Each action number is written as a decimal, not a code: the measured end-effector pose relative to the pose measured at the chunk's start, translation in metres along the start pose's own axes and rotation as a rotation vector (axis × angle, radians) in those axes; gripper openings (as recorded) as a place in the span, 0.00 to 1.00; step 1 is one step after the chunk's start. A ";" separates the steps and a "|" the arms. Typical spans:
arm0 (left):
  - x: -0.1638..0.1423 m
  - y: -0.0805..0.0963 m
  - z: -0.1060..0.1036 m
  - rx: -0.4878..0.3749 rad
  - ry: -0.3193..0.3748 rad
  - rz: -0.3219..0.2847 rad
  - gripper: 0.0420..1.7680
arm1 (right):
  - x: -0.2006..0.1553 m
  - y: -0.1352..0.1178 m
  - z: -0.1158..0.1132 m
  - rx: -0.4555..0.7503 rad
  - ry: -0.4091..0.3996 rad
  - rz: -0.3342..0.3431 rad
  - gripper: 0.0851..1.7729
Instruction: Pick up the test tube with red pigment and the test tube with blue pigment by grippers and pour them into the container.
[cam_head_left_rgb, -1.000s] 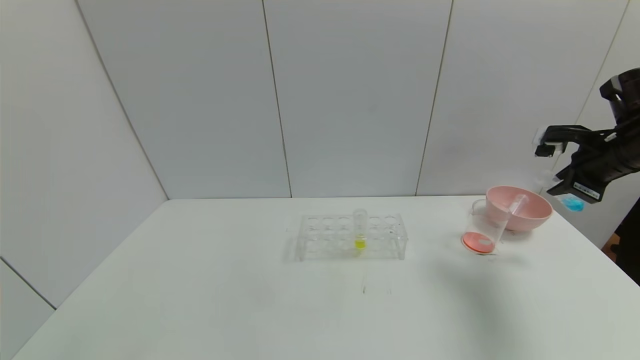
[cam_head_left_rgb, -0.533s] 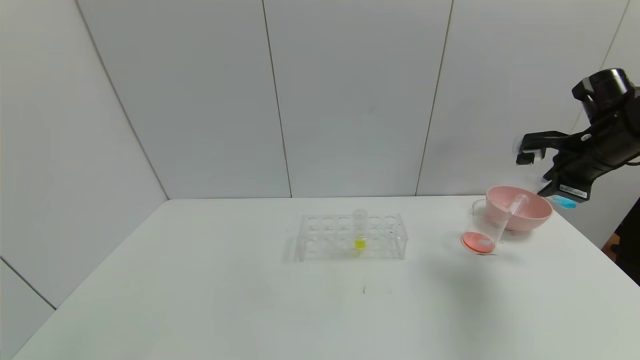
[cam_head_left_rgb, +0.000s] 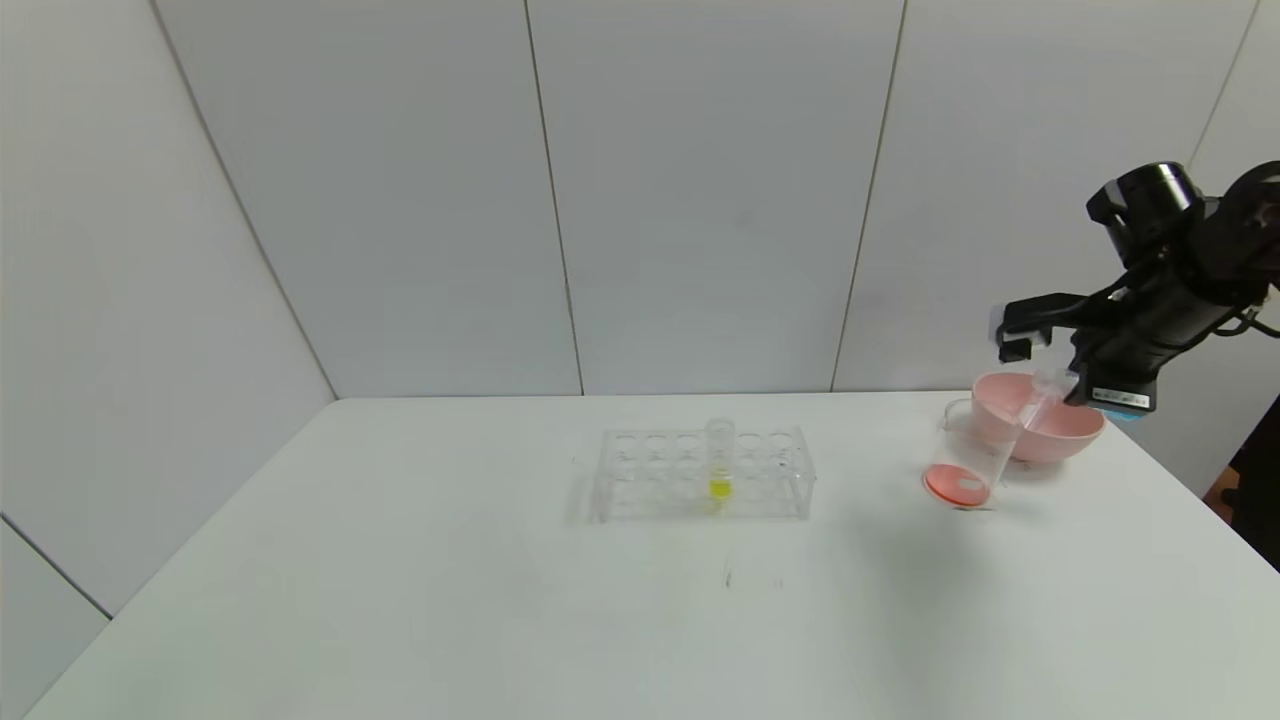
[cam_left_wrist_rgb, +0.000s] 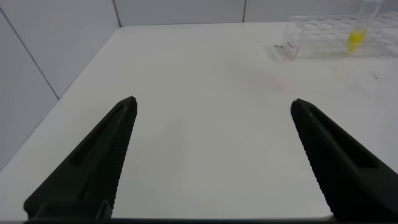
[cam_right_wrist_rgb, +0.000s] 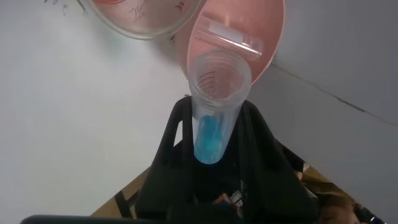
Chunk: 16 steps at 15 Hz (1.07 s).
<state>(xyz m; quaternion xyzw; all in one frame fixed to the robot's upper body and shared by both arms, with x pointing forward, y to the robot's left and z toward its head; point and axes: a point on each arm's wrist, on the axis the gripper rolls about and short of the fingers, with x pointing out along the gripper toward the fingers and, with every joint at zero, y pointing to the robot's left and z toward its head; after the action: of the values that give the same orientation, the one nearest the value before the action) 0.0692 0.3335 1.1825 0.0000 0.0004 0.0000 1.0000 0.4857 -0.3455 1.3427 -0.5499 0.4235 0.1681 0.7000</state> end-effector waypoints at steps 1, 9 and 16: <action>0.000 0.000 0.000 0.000 0.000 0.000 1.00 | 0.002 0.000 0.002 -0.013 0.011 -0.005 0.23; 0.000 0.000 0.000 0.000 0.000 0.000 1.00 | 0.018 0.006 0.023 -0.108 0.083 -0.040 0.23; 0.000 0.000 0.000 0.000 0.000 0.000 1.00 | 0.012 0.015 0.042 -0.221 0.195 -0.081 0.23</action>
<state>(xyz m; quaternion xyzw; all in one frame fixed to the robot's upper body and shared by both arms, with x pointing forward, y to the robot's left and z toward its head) 0.0692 0.3335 1.1825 0.0000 0.0004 0.0000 1.0000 0.4995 -0.3050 1.3252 -0.6539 0.4459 0.1312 0.5969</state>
